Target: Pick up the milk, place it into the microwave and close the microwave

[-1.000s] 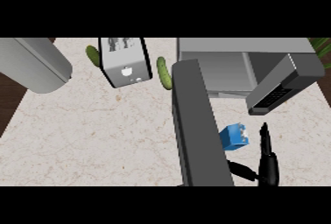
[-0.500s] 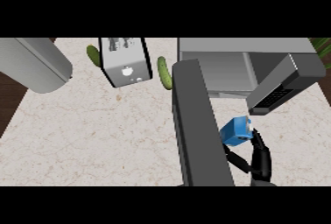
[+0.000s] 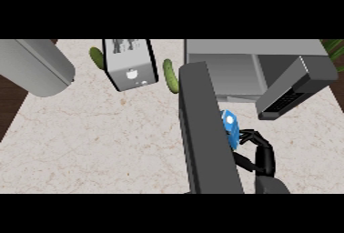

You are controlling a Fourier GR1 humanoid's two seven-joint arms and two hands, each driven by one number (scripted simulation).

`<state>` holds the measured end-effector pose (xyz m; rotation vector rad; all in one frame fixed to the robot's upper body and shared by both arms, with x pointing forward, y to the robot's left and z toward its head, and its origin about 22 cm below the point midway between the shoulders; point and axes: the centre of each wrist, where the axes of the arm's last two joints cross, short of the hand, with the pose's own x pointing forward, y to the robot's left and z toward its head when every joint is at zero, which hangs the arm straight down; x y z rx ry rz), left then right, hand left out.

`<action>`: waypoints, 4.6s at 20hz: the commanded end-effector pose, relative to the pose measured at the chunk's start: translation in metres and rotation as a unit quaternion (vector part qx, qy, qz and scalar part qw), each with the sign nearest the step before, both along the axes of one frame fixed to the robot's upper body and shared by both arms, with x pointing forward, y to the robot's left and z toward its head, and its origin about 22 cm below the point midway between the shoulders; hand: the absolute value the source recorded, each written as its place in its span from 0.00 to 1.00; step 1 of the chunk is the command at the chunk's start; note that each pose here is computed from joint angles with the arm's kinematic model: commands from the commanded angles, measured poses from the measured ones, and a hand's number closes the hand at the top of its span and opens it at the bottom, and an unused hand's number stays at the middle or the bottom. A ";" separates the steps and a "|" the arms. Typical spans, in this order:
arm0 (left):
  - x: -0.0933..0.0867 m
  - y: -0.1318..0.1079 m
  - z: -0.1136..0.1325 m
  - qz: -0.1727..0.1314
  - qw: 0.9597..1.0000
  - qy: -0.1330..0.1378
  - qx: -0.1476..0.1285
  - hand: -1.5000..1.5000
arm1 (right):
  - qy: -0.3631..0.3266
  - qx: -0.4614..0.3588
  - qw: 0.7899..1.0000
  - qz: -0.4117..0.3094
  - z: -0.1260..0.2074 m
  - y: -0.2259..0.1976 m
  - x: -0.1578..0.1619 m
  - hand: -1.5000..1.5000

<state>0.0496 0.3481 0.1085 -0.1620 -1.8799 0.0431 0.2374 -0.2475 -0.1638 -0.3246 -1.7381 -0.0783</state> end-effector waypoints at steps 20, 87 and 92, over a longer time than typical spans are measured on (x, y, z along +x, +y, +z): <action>0.004 0.003 0.006 -0.026 0.999 -0.028 -0.019 0.00 | -0.062 -0.022 0.979 0.194 0.057 -0.009 0.091 1.00; 0.069 0.012 0.020 -0.088 0.994 -0.052 0.040 0.00 | -0.063 -0.177 0.982 -0.032 0.237 -0.058 0.205 0.00; 0.072 0.012 0.016 -0.088 0.995 -0.038 0.043 0.00 | -0.057 -0.153 0.983 0.080 0.233 -0.023 0.212 0.00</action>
